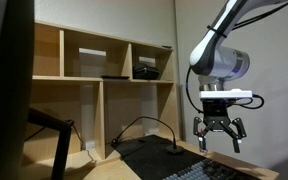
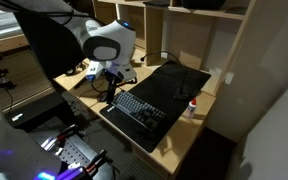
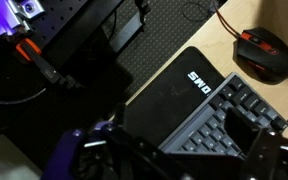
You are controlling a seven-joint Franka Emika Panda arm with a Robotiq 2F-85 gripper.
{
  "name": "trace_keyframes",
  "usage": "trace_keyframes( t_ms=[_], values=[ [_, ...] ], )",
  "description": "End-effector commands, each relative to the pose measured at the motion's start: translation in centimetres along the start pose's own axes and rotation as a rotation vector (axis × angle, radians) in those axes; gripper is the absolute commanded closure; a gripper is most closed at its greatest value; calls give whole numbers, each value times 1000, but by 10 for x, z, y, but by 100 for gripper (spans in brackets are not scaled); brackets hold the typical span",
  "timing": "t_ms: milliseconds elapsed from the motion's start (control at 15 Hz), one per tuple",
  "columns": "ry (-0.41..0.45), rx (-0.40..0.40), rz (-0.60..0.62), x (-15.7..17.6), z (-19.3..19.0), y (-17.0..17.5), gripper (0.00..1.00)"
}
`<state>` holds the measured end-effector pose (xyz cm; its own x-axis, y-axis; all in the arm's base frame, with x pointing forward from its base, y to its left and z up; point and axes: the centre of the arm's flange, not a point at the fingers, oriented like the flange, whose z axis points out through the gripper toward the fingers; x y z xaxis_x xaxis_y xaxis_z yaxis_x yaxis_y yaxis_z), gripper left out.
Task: Press the space button on the keyboard
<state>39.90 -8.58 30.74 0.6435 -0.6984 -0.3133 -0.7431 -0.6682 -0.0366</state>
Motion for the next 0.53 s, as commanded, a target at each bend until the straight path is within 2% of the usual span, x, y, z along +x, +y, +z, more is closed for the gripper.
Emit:
trace_keyframes(
  t_ms=[0,67,200,467],
  values=[
    [0,0,1,0,0,0,0],
    [-12,-12,22,12,17,0,0],
    [-16,30,47,23,39,3,0],
    [40,49,131,41,78,9,0]
  ],
)
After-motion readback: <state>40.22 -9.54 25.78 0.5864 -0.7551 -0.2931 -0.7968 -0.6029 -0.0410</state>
